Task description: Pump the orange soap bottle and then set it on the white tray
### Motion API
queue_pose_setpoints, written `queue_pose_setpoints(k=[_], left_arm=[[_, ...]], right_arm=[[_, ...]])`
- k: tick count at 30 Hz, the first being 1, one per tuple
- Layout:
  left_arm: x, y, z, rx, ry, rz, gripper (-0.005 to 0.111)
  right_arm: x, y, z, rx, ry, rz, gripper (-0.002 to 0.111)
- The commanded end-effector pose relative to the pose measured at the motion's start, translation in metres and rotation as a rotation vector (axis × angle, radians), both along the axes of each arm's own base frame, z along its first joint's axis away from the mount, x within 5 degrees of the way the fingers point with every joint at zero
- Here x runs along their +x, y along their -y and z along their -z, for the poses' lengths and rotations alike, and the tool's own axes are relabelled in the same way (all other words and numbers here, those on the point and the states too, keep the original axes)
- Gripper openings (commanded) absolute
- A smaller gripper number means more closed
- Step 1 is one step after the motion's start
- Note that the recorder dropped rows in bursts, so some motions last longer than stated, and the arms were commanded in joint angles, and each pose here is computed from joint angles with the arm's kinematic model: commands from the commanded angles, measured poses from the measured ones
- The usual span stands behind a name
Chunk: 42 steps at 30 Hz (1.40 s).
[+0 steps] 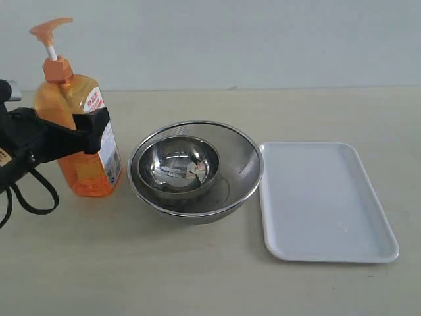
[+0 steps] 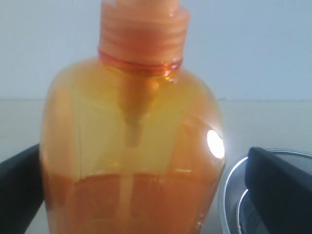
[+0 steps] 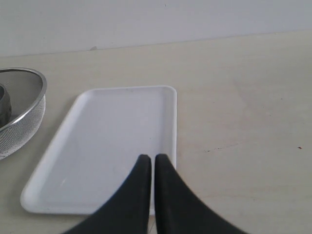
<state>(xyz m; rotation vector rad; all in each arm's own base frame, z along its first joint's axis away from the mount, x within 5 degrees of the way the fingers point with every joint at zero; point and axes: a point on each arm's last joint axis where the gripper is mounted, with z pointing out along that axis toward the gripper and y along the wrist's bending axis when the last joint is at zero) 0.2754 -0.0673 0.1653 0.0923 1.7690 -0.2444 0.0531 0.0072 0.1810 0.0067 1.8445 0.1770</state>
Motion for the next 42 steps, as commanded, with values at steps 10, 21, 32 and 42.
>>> queue_pose_setpoints(k=[10,21,32,42], left_arm=[[0.012,0.003,0.016,-0.015,0.091,-0.008,0.104],[0.021,0.003,0.016,-0.009,0.095,-0.029,0.104],[0.021,0.001,0.016,-0.012,0.094,-0.050,0.104],[0.021,0.000,0.015,-0.001,0.100,-0.060,0.079]], right_arm=[[0.000,0.000,-0.001,-0.011,0.009,0.002,0.000],[0.000,0.000,-0.001,-0.011,0.009,0.002,0.000],[0.000,0.000,-0.001,-0.011,0.009,0.002,0.000],[0.000,0.000,-0.001,-0.011,0.009,0.002,0.000]])
